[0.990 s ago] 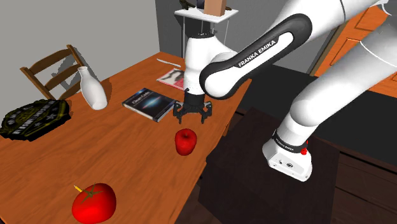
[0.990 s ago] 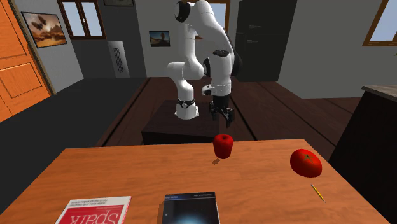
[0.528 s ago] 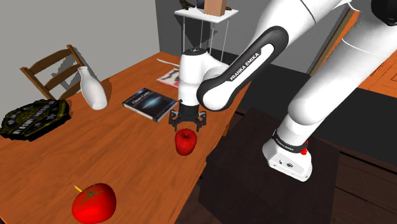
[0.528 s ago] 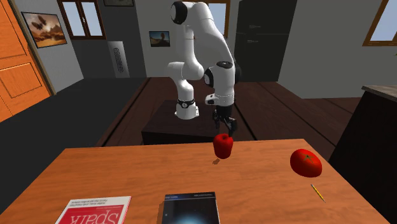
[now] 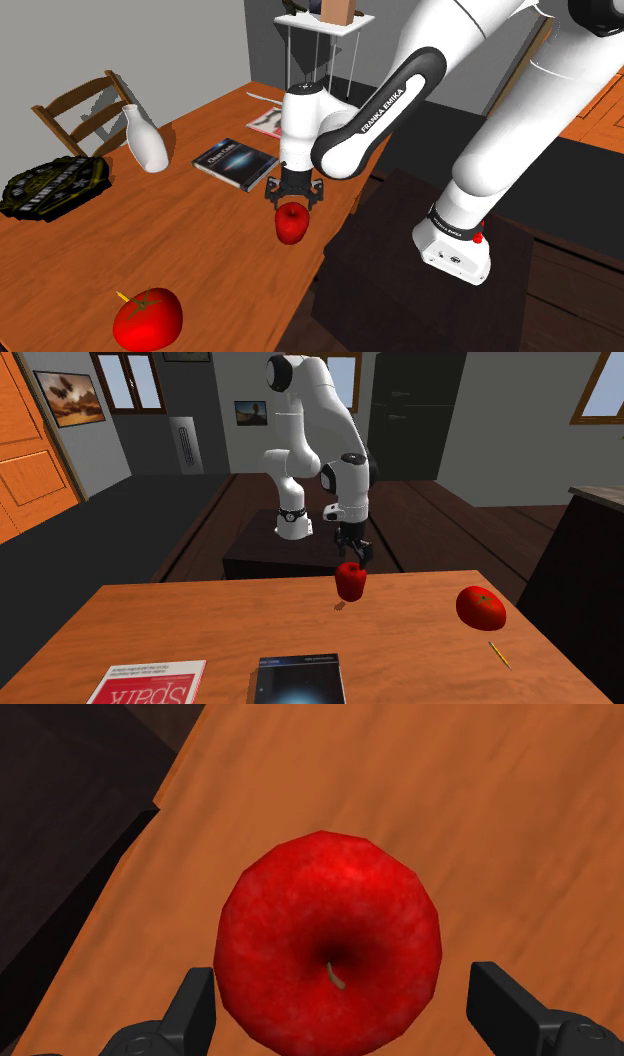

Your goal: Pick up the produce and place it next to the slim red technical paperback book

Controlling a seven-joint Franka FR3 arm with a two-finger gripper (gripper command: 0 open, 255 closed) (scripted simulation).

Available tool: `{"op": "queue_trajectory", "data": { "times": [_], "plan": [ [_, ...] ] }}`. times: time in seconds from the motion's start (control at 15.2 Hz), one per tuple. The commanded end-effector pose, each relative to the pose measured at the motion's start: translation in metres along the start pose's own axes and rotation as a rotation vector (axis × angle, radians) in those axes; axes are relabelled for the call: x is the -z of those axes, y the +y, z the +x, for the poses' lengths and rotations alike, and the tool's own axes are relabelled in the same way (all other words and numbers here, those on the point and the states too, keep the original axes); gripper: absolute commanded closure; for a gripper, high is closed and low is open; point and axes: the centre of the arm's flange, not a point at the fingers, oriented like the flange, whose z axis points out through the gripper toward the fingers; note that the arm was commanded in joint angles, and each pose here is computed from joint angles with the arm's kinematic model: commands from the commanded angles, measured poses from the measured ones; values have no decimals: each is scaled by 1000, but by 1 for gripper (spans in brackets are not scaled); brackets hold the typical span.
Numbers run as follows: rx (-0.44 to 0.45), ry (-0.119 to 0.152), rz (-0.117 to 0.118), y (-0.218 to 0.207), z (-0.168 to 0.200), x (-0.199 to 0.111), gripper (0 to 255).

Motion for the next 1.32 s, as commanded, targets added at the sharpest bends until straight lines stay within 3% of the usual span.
{"op": "queue_trajectory", "data": {
  "times": [0.0, 0.07, 0.66, 1.25],
  "plan": [
    [0, 0, 0, 0, 0, 0, 0],
    [0, 0, 0, 0, 0, 0, 255],
    [0, 0, 0, 0, 0, 0, 255],
    [0, 0, 0, -2, -2, 47, 255]
  ]
}}
